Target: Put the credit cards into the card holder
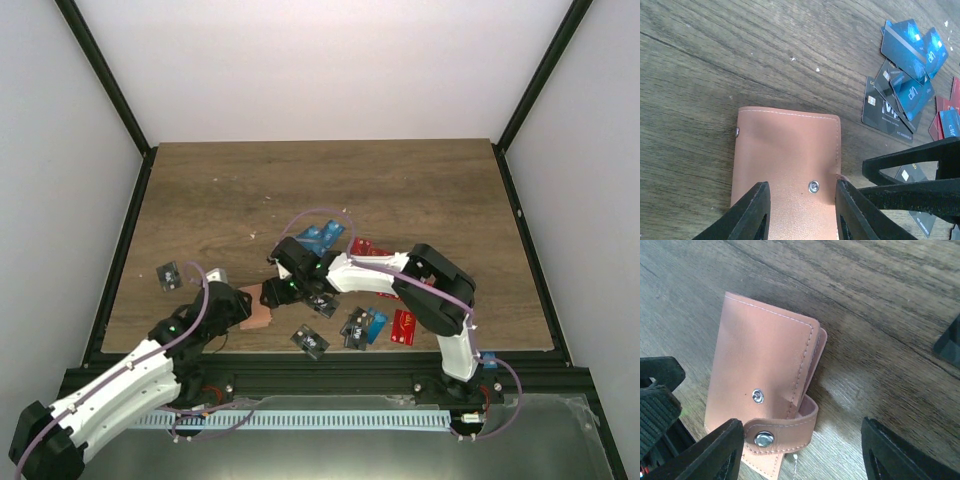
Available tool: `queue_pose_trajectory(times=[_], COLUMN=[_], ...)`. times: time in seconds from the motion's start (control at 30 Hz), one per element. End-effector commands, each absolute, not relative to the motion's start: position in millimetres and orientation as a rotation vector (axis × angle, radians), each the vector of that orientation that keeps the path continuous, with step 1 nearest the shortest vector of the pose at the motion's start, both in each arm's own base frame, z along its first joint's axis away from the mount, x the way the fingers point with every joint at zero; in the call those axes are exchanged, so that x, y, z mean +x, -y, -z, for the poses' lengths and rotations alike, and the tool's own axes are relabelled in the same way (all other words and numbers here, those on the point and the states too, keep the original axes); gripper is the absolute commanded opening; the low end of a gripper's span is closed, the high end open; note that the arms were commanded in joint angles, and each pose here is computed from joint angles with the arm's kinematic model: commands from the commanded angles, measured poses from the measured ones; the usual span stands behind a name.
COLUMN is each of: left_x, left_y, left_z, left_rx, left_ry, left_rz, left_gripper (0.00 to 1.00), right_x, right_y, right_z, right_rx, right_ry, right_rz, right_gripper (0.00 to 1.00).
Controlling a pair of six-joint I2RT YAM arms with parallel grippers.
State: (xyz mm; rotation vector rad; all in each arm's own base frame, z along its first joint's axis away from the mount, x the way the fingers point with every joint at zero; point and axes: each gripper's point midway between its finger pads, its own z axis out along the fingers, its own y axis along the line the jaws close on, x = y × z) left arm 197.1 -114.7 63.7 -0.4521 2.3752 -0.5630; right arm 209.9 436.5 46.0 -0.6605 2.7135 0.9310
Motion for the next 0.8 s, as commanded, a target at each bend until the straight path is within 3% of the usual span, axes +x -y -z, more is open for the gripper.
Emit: queue_pose_trajectory(times=[0.0,0.3,0.47,0.7,0.77], left_x=[202.8,202.7,202.9,202.8,203.8], left_y=[118.5,115.7,113.8,114.0,115.1], left_z=[-64.1,-60.1,-60.0,-55.4,-55.8], left_rx=[-0.433,-0.437,-0.438,-0.433,-0.424], left_ry=[-2.347,-2.353,-2.35,-2.354,-2.351], left_rz=[0.575,0.55,0.539,0.534,0.536], left_gripper=[0.38,0.38,0.38,0.38,0.38], right_x=[209.7,206.1,218.1,222.8,225.3], right_y=[-452.7,-458.4,-446.6,-443.3,-440.3], right_z=[-74.9,-74.8,-55.0,-50.7,-51.1], right_rx=[-0.711,-0.72,-0.653,-0.621,-0.604], right_ry=[-2.636,-2.649,-2.692,-2.696,-2.693], right_rz=[-0.983,-0.868,-0.685,-0.649,-0.625], right_gripper=[0.66,0.68,0.63,0.3,0.15])
